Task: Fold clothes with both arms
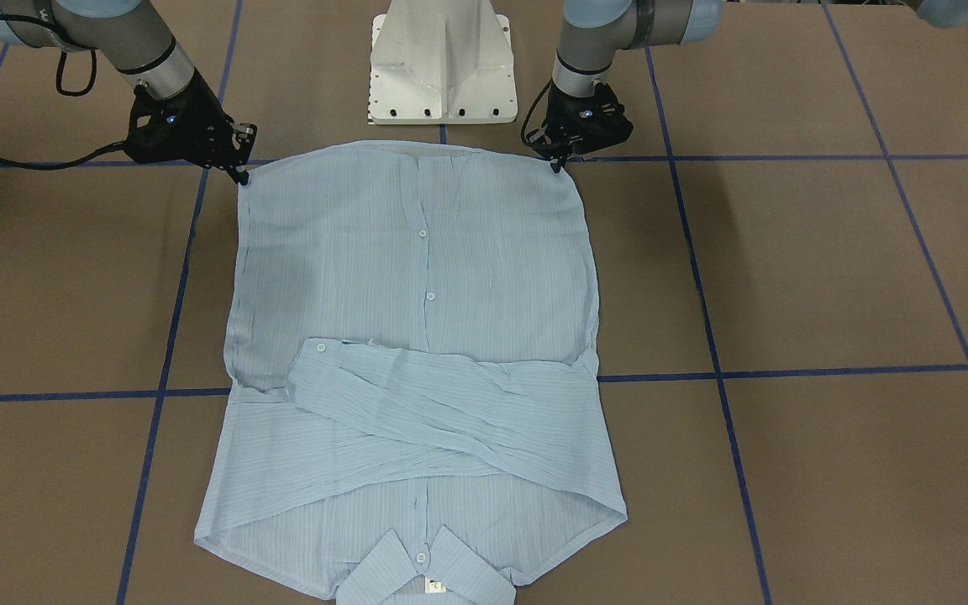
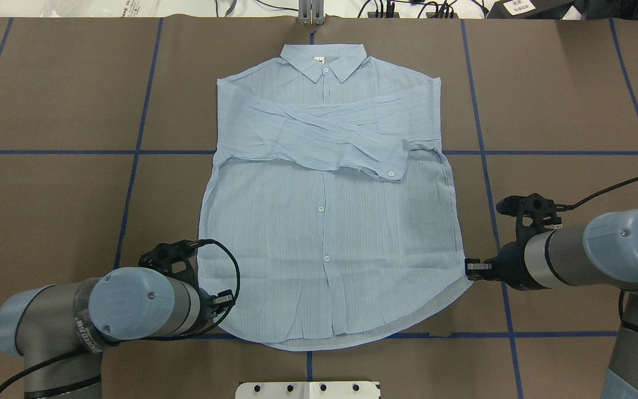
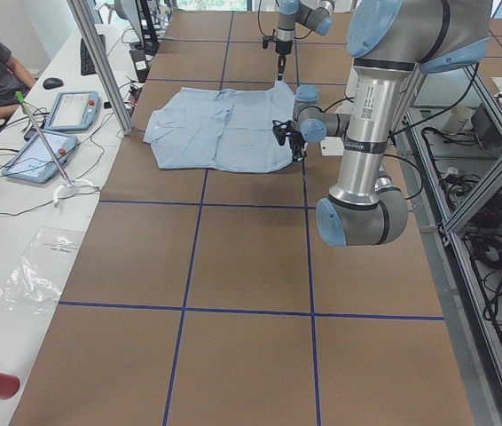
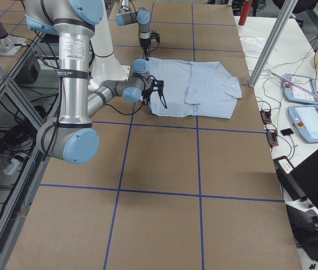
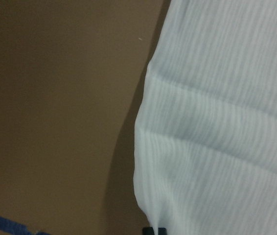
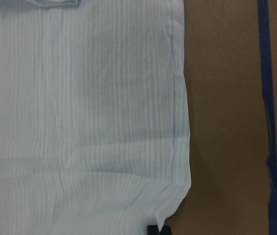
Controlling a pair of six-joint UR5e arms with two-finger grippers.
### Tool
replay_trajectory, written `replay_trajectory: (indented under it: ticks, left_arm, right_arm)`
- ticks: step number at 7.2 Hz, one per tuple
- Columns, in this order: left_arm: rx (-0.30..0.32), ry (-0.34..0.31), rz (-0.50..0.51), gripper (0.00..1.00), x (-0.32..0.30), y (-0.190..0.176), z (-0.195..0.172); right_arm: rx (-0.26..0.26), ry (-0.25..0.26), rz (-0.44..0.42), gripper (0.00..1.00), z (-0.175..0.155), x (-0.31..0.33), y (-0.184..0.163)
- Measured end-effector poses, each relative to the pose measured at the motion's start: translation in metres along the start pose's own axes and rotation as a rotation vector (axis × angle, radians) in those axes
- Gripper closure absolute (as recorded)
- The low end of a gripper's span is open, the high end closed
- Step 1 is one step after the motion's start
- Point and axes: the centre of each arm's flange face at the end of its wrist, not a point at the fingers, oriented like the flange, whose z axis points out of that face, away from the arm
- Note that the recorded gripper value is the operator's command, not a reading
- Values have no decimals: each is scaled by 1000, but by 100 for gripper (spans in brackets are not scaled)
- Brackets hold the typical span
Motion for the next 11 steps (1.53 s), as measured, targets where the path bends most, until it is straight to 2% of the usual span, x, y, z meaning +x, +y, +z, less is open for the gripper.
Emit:
replay_trajectory:
  ticks: [5,11]
  left_arm:
    - [11,-4,13,100,-8,-11,-4]
    - [8,-5,22,100,-15,-11,-7]
  right_arm:
    - [4,10,15,100,0,10,-11]
    - [-2,-1,34,100,-11,17,-25]
